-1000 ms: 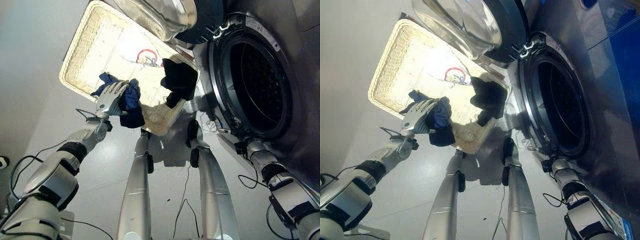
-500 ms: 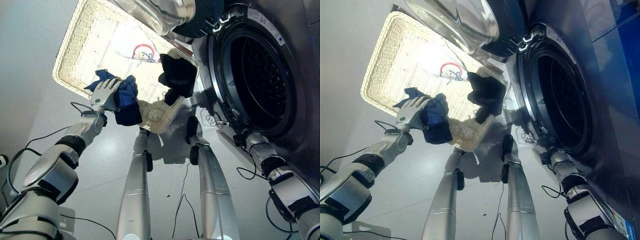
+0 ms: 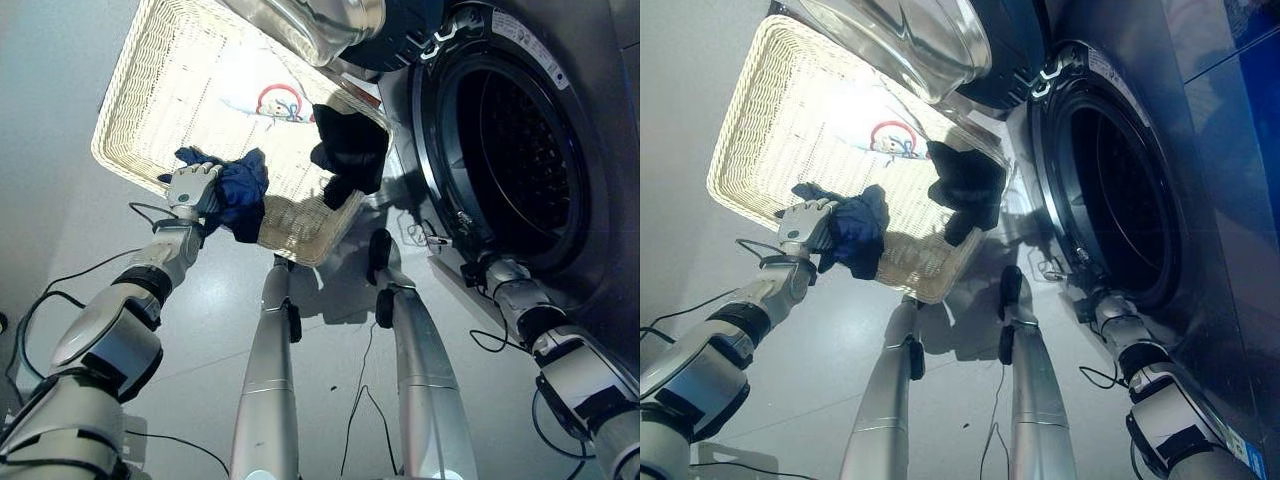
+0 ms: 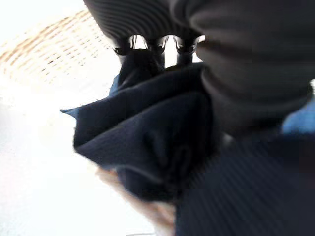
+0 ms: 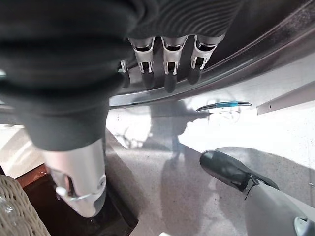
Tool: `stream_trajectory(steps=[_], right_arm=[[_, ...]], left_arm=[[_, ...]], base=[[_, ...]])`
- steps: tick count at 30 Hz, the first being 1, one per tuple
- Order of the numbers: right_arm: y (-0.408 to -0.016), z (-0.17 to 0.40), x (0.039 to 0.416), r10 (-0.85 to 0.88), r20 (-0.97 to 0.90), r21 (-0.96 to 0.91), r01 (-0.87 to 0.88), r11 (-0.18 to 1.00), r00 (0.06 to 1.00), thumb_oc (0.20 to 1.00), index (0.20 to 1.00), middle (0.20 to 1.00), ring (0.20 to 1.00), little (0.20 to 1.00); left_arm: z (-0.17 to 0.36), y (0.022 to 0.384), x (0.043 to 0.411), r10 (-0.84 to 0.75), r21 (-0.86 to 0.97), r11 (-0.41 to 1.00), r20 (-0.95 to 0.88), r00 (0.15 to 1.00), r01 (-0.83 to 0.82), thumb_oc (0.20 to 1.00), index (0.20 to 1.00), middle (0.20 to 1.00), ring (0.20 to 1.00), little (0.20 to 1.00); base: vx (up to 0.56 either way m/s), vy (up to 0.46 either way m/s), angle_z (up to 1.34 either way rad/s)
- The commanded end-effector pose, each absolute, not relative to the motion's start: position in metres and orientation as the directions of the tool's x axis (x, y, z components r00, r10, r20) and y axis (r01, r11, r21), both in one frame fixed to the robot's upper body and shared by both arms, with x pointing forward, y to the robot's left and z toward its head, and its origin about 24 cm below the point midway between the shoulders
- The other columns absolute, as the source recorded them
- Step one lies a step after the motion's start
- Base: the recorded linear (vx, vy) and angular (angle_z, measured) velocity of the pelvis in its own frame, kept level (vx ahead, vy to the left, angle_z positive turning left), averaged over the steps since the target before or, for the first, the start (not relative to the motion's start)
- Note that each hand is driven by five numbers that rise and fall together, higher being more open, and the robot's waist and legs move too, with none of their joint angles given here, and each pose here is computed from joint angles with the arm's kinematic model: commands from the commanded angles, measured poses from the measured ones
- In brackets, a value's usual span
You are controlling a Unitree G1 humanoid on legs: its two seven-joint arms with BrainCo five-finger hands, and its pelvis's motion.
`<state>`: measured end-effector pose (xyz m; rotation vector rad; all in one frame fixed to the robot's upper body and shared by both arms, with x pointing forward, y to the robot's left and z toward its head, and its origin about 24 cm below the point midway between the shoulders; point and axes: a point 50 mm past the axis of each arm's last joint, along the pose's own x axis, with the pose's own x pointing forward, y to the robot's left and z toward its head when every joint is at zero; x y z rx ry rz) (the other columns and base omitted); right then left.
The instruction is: Put the clothes into the washing machine.
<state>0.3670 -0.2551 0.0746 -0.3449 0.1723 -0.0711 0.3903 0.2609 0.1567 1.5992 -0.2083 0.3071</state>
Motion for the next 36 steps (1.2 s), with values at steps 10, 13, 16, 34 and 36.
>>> stream_trajectory(steps=[10, 13, 16, 34, 36], right_arm=[[-0.246, 0.111, 0.371, -0.016, 0.035, -0.231, 0.024, 0.973, 0.999, 1.000, 1.000, 1.000, 1.000, 1.000], [-0.235, 0.119, 0.371, 0.021, 0.077, -0.171, -0.008, 0.985, 0.997, 1.000, 1.000, 1.000, 1.000, 1.000], [-0.220, 0.128, 0.367, 0.083, 0.132, -0.050, -0.077, 0.996, 0.988, 1.000, 1.000, 1.000, 1.000, 1.000], [-0.108, 0.164, 0.319, 0.548, 0.366, 0.229, -0.643, 0.730, 0.752, 1.000, 1.000, 1.000, 1.000, 1.000], [-0.097, 0.169, 0.316, 0.593, 0.368, 0.243, -0.689, 0.683, 0.717, 1.000, 1.000, 1.000, 1.000, 1.000]], left_arm=[[0.158, 0.277, 0.387, 0.223, 0.917, 0.196, 0.304, 0.926, -0.348, 0.200, 0.200, 0.200, 0.200, 0.200], [0.163, 0.274, 0.386, 0.224, 0.875, 0.265, 0.352, 0.909, -0.404, 0.200, 0.200, 0.200, 0.200, 0.200], [0.175, 0.264, 0.383, 0.210, 0.752, 0.400, 0.481, 0.851, -0.524, 0.200, 0.200, 0.200, 0.200, 0.200], [0.219, 0.155, 0.326, -0.117, 0.350, 0.777, 0.897, 0.425, -0.524, 0.200, 0.200, 0.200, 0.200, 0.200], [0.225, 0.145, 0.323, -0.184, 0.380, 0.772, 0.900, 0.394, -0.509, 0.200, 0.200, 0.200, 0.200, 0.200]], base=[[0.00, 0.000, 0.00], [0.00, 0.000, 0.00], [0.00, 0.000, 0.00], [0.00, -0.038, 0.02], [0.01, -0.029, 0.07]])
